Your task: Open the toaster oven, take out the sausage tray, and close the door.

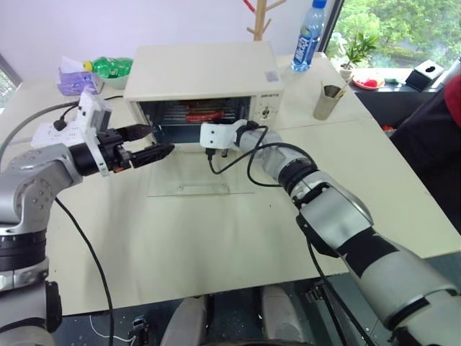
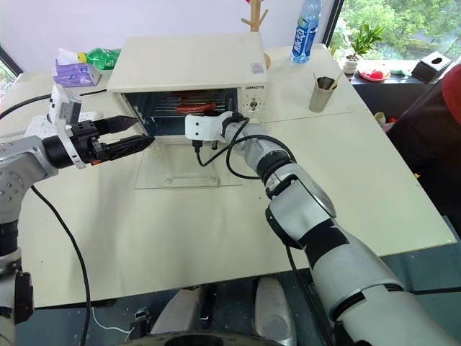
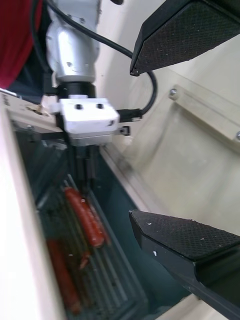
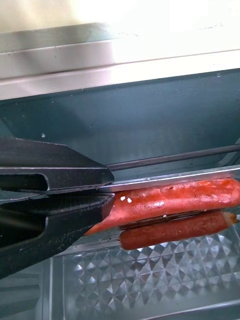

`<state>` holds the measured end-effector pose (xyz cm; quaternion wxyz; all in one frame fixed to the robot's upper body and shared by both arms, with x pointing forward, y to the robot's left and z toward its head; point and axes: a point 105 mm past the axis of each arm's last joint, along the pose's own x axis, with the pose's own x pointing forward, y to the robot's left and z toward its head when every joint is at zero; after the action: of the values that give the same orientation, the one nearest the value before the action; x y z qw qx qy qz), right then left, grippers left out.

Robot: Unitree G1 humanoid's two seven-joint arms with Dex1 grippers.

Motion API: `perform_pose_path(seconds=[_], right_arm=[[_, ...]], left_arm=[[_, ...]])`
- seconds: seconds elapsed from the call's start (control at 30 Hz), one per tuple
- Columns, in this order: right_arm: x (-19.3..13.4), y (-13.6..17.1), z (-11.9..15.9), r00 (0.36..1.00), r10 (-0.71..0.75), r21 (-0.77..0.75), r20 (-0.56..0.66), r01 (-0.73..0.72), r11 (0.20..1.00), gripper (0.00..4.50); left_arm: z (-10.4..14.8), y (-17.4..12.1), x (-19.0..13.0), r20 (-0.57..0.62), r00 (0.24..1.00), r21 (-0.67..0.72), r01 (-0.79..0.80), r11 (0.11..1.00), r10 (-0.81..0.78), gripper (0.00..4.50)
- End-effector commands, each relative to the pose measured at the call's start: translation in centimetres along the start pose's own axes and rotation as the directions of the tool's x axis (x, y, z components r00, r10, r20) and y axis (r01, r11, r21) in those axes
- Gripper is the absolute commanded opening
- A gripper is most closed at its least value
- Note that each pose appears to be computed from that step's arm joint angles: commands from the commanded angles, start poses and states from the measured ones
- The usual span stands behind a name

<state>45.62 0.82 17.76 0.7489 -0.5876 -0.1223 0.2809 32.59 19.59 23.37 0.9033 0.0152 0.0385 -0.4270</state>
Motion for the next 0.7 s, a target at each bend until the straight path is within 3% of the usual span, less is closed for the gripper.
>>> perform_pose_path(seconds=[0.03,0.33,0.7], right_arm=[[0.0,-1.5,1.1,0.997,-0.059,0.016,0.053,0.058,0.998,0.08],[-0.2,-2.1,2.3,0.990,-0.078,0.003,0.122,0.078,0.997,0.08],[-0.7,-3.3,2.8,0.981,-0.109,-0.002,0.162,0.111,0.994,0.08]], left_arm=[[1.2,0.5,0.2,0.001,1.000,0.051,0.026,0.998,-0.026,4.50],[1.8,2.6,0.5,-0.061,0.991,0.029,0.117,0.993,-0.116,4.50],[0.8,4.4,-0.3,-0.202,0.961,0.042,0.203,0.978,-0.191,4.50]])
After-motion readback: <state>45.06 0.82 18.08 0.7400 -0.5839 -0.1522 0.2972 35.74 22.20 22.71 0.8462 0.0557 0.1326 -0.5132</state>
